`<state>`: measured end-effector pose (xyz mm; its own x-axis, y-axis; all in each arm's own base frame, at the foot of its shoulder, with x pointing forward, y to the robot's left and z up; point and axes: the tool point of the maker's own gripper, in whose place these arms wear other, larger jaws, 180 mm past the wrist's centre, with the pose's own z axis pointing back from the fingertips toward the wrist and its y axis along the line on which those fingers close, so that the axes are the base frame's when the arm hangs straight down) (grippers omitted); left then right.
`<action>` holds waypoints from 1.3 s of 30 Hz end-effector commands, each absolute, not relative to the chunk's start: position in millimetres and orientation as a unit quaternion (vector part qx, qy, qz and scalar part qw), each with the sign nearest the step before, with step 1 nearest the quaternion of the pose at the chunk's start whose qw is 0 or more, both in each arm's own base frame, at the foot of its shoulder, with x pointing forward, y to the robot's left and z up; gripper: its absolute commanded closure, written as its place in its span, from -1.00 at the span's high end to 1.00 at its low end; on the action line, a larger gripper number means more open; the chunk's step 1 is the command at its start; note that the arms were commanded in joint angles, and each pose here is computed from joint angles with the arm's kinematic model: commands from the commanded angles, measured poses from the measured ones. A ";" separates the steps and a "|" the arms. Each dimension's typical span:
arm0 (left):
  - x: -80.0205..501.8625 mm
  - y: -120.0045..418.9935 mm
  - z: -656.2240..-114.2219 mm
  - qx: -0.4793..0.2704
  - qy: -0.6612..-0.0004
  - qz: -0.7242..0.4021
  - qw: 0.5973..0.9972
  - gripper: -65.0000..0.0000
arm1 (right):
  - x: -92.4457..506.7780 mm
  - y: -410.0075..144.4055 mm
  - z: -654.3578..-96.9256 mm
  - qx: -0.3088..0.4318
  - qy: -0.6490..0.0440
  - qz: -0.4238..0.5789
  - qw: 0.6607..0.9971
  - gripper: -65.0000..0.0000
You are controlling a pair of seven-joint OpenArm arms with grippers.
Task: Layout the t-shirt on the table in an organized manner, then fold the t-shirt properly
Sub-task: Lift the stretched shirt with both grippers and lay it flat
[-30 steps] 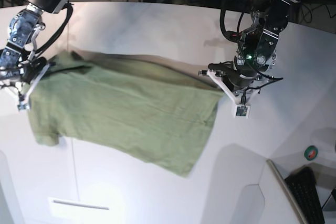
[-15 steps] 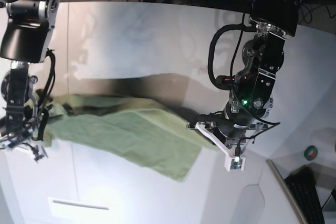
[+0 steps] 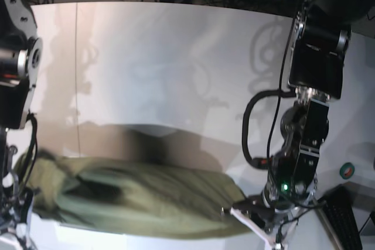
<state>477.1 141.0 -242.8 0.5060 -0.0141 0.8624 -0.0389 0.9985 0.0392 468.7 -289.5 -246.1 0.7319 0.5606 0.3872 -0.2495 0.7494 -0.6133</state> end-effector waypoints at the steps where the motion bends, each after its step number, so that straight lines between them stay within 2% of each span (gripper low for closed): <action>1: 494.6 132.5 -203.3 0.019 -0.539 0.010 0.842 -1.00 | 486.4 -294.9 -205.3 -0.292 -0.325 0.217 0.873 -1.00; 4: 511.6 109.8 -159.6 -0.007 -0.574 0.009 0.819 -1.00 | 495.8 -310.8 -154.9 -0.320 -0.356 0.197 0.856 -1.00; 7: 510.0 93.3 -160.0 -0.025 -0.573 0.007 0.819 -1.00 | 481.6 -324.0 -154.4 -0.341 -0.330 0.186 0.860 -1.00; 14: 440.4 100.5 -255.9 -0.022 -0.505 0.002 0.863 -1.00 | 391.0 -329.9 -270.9 -0.317 -0.240 0.188 0.898 -1.00; 17: 395.8 108.1 -311.3 -0.014 -0.449 -0.002 0.893 -1.00 | 340.0 -330.8 -326.4 -0.287 -0.195 0.178 0.921 -1.00; 20: 348.9 107.8 -364.6 -0.011 -0.384 -0.007 0.923 -1.00 | 294.0 -326.9 -376.1 -0.249 -0.178 0.173 0.936 -1.00; 24: 293.5 122.8 -416.6 0.019 -0.313 -0.010 0.949 -1.00 | 243.2 -325.9 -413.4 -0.220 -0.150 0.155 0.951 -1.00; 29: 249.0 136.0 -438.9 0.068 -0.280 -0.033 0.957 -1.00 | 200.1 -324.7 -436.6 -0.201 -0.115 0.126 0.965 -1.00; 35: 248.1 132.5 -428.1 0.062 -0.294 -0.033 0.953 -1.00 | 201.1 -328.2 -425.0 -0.214 -0.126 0.124 0.961 -1.00; 39: 293.9 130.7 -405.1 0.065 -0.337 -0.034 0.939 -1.00 | 249.0 -328.9 -398.8 -0.223 -0.180 0.120 0.951 -1.00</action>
<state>283.0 128.9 -416.8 0.8021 -0.1023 0.5884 0.0289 0.9907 0.1329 235.5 -321.0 -413.5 0.9224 0.2970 0.2469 -0.1683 0.8844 -0.4353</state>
